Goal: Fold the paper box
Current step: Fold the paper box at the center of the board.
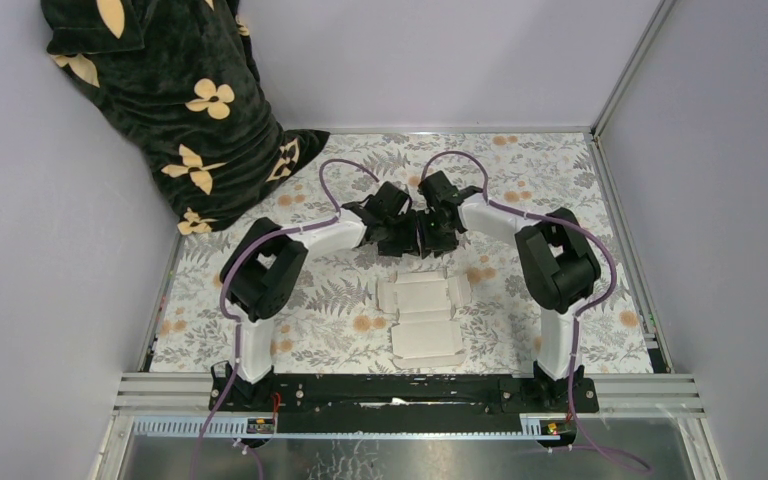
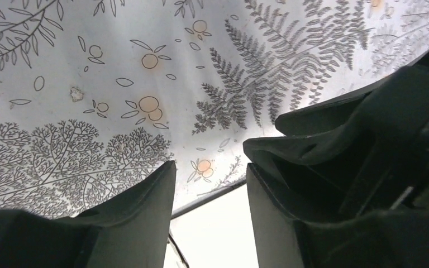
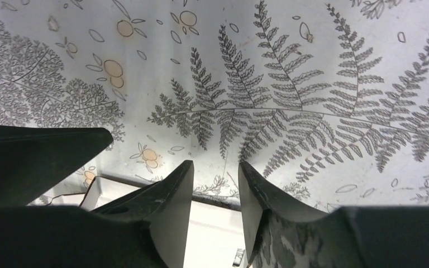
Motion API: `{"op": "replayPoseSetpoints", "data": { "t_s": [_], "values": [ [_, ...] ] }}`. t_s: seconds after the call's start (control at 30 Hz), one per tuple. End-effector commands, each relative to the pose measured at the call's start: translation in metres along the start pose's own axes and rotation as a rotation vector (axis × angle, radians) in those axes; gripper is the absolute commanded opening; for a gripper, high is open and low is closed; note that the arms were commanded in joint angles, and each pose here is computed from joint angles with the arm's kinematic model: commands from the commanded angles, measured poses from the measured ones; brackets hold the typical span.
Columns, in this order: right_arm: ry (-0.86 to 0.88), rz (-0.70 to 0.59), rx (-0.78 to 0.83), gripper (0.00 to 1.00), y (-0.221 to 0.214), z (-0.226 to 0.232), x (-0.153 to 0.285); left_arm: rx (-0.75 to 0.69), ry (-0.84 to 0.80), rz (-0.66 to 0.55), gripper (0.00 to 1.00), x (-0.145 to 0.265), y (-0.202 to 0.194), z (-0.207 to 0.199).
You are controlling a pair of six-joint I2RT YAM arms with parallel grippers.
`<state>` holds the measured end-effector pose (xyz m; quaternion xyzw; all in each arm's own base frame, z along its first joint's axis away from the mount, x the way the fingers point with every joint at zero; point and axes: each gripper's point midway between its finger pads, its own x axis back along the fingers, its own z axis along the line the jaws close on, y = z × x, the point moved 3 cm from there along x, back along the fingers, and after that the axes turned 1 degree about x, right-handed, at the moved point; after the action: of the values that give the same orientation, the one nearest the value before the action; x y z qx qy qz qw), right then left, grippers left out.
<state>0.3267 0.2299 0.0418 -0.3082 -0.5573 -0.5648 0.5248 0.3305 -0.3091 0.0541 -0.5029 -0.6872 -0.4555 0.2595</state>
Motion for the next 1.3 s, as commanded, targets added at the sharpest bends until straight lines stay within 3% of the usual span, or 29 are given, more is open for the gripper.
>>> {"op": "replayPoseSetpoints", "data": {
  "t_s": [0.0, 0.27, 0.37, 0.4, 0.43, 0.63, 0.83, 1.1, 1.27],
  "values": [
    [-0.020, -0.121, 0.040, 0.44, 0.022, 0.007, 0.048, -0.032, -0.031, -0.112, 0.58, 0.037, 0.034, -0.014],
    [-0.032, -0.172, 0.033, 0.49, -0.003, -0.004, 0.086, -0.010, -0.077, -0.216, 0.68, 0.093, 0.043, -0.018],
    [-0.043, -0.161, 0.011, 0.51, -0.025, -0.012, 0.091, 0.007, -0.095, -0.236, 0.82, 0.105, 0.032, -0.013],
    [-0.051, -0.158, 0.001, 0.52, -0.032, -0.015, 0.092, 0.015, -0.105, -0.246, 0.96, 0.110, 0.030, -0.013],
    [-0.062, -0.155, -0.010, 0.53, -0.039, -0.019, 0.091, 0.021, -0.107, -0.244, 0.98, 0.112, 0.026, -0.011],
    [-0.062, -0.111, -0.069, 0.59, -0.076, -0.029, 0.088, 0.050, -0.129, -0.197, 0.99, 0.119, 0.001, -0.004],
    [-0.048, -0.132, -0.077, 0.81, -0.086, -0.031, 0.103, 0.009, -0.140, -0.172, 0.99, 0.137, -0.027, -0.007],
    [-0.011, -0.226, -0.002, 0.79, -0.055, -0.018, 0.142, -0.019, -0.175, -0.226, 0.99, 0.183, -0.032, -0.010],
    [-0.031, -0.246, -0.003, 0.78, -0.056, -0.023, 0.140, -0.016, -0.230, -0.260, 0.99, 0.194, -0.033, -0.015]
  ]
}}
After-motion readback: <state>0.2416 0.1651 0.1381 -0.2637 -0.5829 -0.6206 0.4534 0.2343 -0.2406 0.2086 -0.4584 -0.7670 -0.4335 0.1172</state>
